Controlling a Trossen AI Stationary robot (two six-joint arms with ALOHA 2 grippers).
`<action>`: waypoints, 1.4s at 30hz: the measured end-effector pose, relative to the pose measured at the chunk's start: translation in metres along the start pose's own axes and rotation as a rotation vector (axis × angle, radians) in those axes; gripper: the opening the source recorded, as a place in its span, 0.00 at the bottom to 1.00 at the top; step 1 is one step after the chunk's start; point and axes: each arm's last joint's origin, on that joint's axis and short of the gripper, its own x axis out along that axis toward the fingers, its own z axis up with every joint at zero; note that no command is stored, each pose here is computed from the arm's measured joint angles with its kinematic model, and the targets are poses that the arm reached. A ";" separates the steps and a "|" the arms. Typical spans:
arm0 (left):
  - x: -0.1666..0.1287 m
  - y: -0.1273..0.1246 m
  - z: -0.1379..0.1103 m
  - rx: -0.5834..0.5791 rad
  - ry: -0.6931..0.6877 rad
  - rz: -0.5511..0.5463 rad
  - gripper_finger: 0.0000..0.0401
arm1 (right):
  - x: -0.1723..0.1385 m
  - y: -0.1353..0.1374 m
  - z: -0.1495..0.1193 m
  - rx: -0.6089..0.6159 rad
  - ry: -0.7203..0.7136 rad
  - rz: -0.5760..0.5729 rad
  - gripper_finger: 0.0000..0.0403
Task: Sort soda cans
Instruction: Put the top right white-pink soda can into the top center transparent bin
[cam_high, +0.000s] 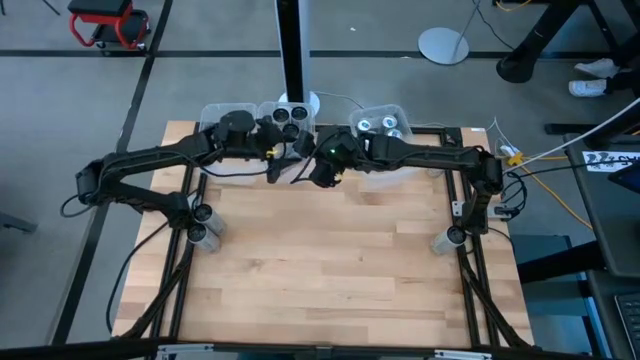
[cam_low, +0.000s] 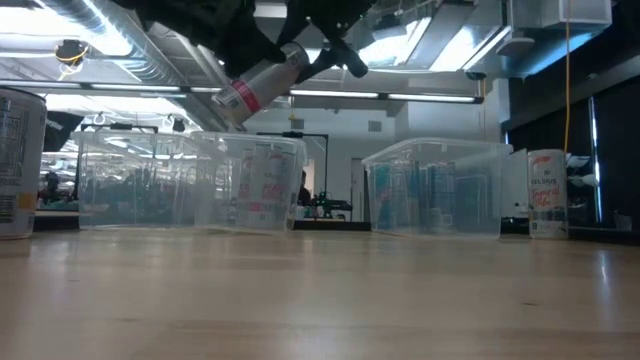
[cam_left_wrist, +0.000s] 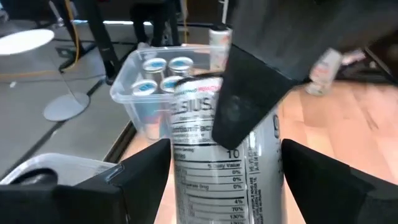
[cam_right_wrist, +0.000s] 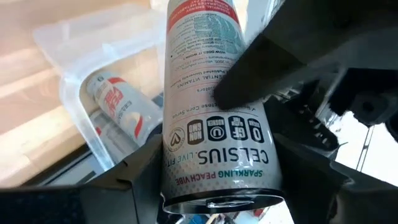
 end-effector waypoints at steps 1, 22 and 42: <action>0.000 -0.002 0.000 0.020 0.000 -0.004 0.72 | 0.000 0.000 0.000 0.002 -0.003 -0.003 0.62; 0.003 -0.002 -0.001 0.033 0.007 0.063 0.94 | -0.001 -0.001 -0.003 -0.004 0.066 0.002 0.62; 0.019 -0.003 -0.008 -0.021 0.040 0.089 0.93 | 0.009 0.003 0.003 -0.068 -0.042 0.005 0.62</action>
